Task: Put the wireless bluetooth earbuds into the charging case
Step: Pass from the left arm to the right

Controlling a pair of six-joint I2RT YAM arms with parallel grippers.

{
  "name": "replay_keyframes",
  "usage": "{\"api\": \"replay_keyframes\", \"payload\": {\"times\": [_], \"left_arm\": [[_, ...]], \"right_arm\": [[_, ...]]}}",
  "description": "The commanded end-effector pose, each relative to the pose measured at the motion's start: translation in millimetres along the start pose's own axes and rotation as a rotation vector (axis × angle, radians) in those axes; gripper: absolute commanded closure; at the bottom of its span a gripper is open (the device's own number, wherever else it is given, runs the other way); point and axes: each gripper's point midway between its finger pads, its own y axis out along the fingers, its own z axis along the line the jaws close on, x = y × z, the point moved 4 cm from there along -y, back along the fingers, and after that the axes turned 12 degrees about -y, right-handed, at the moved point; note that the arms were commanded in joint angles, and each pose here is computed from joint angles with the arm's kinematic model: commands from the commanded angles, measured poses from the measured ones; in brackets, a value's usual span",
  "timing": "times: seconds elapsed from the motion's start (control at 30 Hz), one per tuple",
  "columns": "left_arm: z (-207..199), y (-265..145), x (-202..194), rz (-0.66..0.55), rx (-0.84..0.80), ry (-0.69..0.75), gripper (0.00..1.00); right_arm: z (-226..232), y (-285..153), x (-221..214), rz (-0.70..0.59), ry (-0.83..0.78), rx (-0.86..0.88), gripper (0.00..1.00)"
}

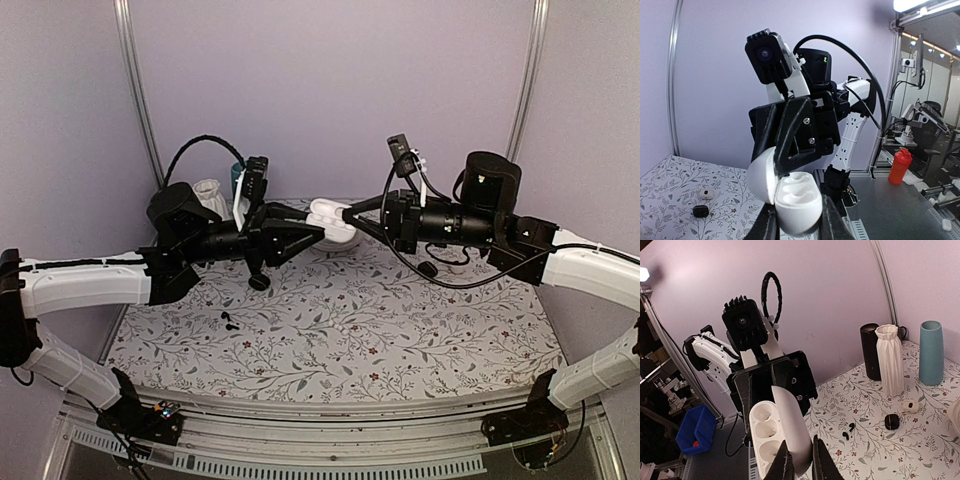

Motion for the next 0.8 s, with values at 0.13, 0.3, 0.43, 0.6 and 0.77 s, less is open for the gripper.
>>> {"api": "replay_keyframes", "payload": {"times": [0.13, 0.3, 0.43, 0.6, 0.77], "left_arm": [[-10, 3, 5, -0.01, -0.027, 0.015, 0.95], [-7, 4, 3, 0.01, -0.014, 0.008, 0.69], [-7, 5, 2, 0.045, -0.008, 0.016, 0.61], [-7, 5, 0, 0.09, 0.011, 0.035, 0.54], [-6, 4, 3, 0.096, 0.034, 0.045, 0.51]], "right_arm": [[6, 2, 10, -0.029, -0.011, 0.043, 0.96], [8, -2, 14, -0.03, -0.041, 0.035, 0.97], [5, -4, 16, -0.001, -0.079, 0.006, 0.97], [2, -5, 12, 0.05, -0.113, -0.023, 0.97], [0, -7, 22, 0.068, -0.148, -0.058, 0.97]]}}
